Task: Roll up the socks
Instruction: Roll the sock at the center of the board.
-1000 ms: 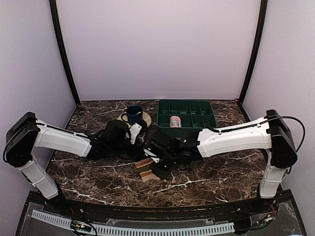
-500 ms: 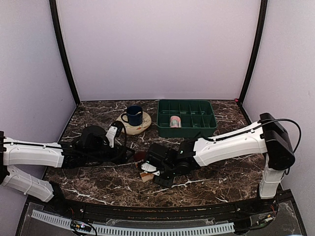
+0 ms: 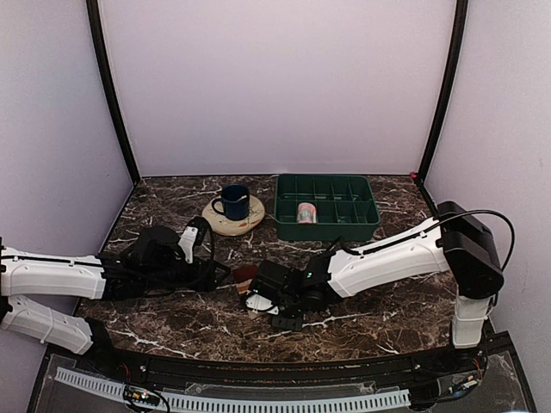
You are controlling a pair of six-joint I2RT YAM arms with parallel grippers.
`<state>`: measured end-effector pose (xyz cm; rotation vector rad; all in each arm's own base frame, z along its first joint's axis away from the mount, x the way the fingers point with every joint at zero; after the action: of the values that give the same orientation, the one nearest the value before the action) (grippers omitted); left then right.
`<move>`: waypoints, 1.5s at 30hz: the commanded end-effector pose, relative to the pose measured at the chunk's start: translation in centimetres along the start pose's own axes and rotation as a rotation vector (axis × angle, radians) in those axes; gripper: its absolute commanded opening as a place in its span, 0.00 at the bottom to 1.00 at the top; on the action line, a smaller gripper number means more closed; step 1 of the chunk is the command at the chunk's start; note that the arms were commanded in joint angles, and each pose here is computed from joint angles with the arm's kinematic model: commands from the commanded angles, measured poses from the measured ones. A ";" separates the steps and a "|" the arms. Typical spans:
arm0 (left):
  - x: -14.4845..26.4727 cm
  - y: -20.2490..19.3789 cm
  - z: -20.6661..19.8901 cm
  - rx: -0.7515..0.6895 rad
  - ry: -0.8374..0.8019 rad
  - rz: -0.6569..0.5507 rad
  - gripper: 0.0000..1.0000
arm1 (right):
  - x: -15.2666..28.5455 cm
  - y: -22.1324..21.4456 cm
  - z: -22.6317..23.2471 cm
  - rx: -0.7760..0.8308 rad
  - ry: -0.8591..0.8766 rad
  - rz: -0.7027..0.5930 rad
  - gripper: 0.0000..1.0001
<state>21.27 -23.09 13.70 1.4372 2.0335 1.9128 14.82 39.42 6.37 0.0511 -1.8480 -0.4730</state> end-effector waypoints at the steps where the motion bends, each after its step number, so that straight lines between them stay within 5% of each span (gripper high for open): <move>1: 0.6 0.0 0.1 0.003 -0.005 -0.023 0.69 | -1.0 -0.4 -0.7 0.042 -0.040 0.004 0.43; 14: 0.5 -0.1 0.1 -0.029 -0.007 -0.021 0.69 | -3.0 -1.8 -1.2 0.038 0.031 0.060 0.39; 24: 1.3 -1.1 0.3 -0.030 -0.025 -0.033 0.69 | -3.3 -2.5 0.1 -0.017 0.182 0.142 0.00; 45: 1.5 -5.5 -4.4 -0.277 -0.165 0.016 0.69 | -0.1 2.2 0.7 -0.356 0.574 0.169 0.00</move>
<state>15.40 -24.31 11.79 1.5163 1.7101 1.8998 14.87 41.62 6.32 -0.1370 -1.3164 -0.5599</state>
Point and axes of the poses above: each gripper's point midway between its finger pads, its own x axis back along the fingers, its own z axis along the line the jaws close on, y = z × x, the point moved 4 cm from there along x, back along the fingers, and after that the axes turned 8 degrees about -x, right-handed, at the moved point
